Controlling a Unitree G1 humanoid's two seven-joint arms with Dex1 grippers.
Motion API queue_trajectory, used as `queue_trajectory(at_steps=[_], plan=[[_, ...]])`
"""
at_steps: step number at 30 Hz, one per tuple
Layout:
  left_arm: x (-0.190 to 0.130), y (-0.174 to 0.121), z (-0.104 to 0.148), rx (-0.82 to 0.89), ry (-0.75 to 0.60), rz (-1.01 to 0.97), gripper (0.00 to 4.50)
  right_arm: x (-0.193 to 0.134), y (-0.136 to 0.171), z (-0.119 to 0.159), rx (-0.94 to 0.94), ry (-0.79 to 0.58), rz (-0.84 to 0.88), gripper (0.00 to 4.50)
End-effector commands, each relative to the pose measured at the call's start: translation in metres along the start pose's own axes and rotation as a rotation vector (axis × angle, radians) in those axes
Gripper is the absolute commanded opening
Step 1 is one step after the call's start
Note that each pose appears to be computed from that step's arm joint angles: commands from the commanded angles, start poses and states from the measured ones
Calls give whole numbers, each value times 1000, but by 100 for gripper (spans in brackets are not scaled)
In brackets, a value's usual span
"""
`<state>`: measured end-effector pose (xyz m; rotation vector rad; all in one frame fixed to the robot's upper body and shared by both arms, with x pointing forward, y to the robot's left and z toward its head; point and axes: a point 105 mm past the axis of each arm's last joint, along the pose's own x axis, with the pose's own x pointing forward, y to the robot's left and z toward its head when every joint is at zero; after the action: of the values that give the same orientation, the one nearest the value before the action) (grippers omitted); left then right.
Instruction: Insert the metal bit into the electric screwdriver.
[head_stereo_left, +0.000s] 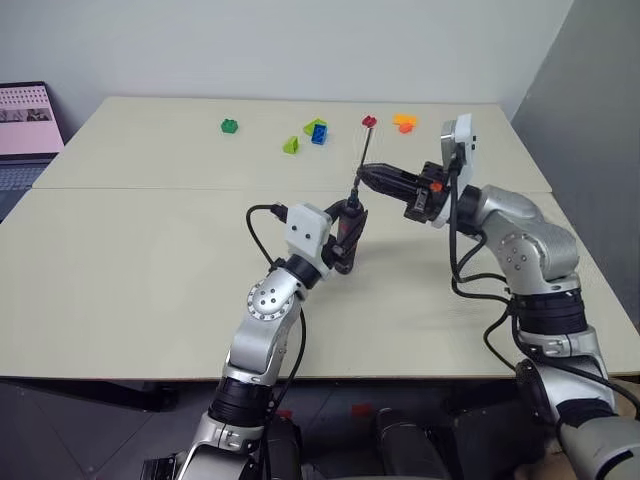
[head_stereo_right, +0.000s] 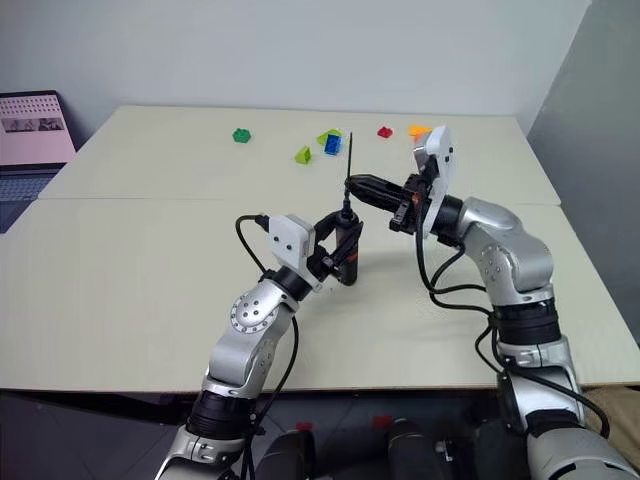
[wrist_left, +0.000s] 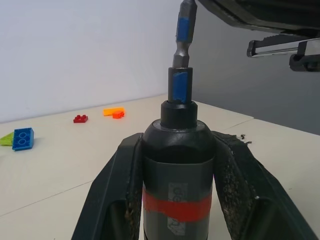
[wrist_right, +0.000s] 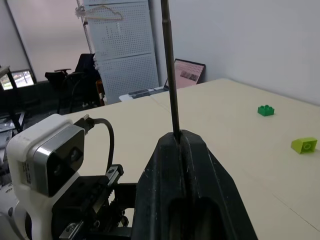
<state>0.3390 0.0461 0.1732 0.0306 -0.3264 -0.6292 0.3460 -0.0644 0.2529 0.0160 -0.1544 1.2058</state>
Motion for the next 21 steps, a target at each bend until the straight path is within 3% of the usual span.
queue_trajectory(at_steps=[1, 21], plan=[[-2, -1, 1, 10, 0, 1, 164, 3, 7, -2, -4, 49, 44, 0], [-2, 0, 0, 29, 4, 4, 164, 6, 9, 5, -7, 155, -41, 0]])
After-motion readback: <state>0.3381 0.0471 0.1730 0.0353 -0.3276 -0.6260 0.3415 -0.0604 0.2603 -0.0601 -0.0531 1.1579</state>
